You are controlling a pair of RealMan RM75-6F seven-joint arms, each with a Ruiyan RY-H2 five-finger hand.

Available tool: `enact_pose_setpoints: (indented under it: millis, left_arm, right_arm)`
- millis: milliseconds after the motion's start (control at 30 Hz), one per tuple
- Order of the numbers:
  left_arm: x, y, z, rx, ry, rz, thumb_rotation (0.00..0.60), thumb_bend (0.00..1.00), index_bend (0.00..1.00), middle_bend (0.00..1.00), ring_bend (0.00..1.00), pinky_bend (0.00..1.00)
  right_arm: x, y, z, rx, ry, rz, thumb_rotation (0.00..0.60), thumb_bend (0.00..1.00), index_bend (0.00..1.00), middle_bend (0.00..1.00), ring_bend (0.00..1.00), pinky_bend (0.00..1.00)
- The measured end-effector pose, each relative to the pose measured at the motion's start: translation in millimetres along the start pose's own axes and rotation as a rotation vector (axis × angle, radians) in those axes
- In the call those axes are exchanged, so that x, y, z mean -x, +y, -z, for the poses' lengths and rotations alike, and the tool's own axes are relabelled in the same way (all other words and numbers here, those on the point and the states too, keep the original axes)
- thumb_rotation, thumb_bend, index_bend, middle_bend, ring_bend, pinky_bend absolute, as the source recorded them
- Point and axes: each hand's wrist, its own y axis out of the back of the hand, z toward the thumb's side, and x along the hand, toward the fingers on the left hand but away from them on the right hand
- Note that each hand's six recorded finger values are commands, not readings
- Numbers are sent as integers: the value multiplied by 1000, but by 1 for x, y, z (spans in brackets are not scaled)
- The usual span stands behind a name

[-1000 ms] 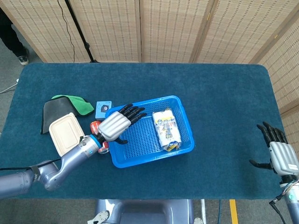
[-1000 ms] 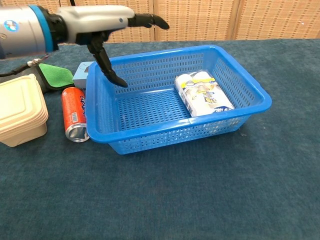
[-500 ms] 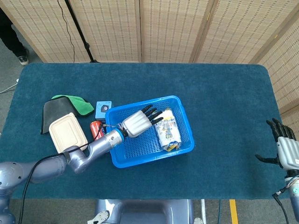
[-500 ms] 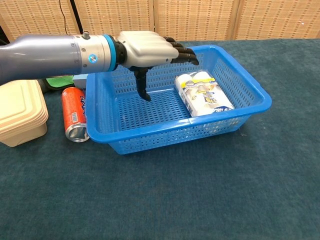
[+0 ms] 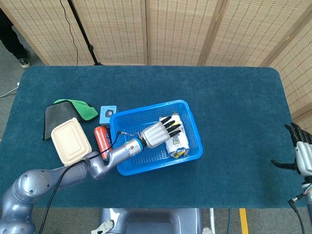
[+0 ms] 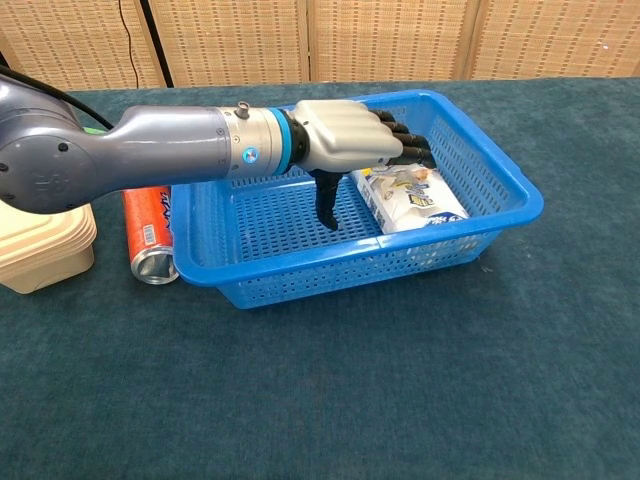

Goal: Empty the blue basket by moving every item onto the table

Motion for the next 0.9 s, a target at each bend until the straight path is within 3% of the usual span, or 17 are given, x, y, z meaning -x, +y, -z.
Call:
enact_pose_setpoints:
  millis: [167,233,367,433,467,533,633,733,900]
  left_arm:
    - [-13,2,-5,-32,-5,21,600,0,0,0,0,0]
    - [-19,1,-8,-41,-10,38,600,44,0,0,0,0]
    - [-28,-1,-17,-45,-24,71,600,290,0,0,0,6]
    - [-32,-2,-21,-45,-29,86,600,451,2,12,19,109]
    - [-33,-2,-22,-47,-30,89,600,502,33,57,67,185]
    - [-35,-1,-24,-51,-31,84,600,616,252,311,312,428]
    - [-36,2,-25,-48,-30,63,600,712,518,537,515,574]
    - [-34,7,-24,-50,-29,29,600,744,580,579,553,604]
    - [-24,27,-17,-22,-23,-78,600,738,583,581,550,605]
  right_arm:
    - [0,1,2,1,-5,2,600,0,0,0,0,0]
    - [-1,2,2,0,-6,2,600,0,0,0,0,0]
    - [-1,3,2,1,-7,7,600,0,0,0,0,0]
    - [-1,4,3,1,-10,11,600,0,0,0,0,0]
    - [-1,4,3,2,-11,12,600,0,0,0,0,0]
    - [-2,5,3,5,-13,14,600,0,0,0,0,0]
    - [-2,5,4,5,-16,12,600,0,0,0,0,0]
    - [-2,4,4,3,-14,11,600,0,0,0,0,0]
    - [-4,3,2,2,-5,8,600,0,0,0,0,0]
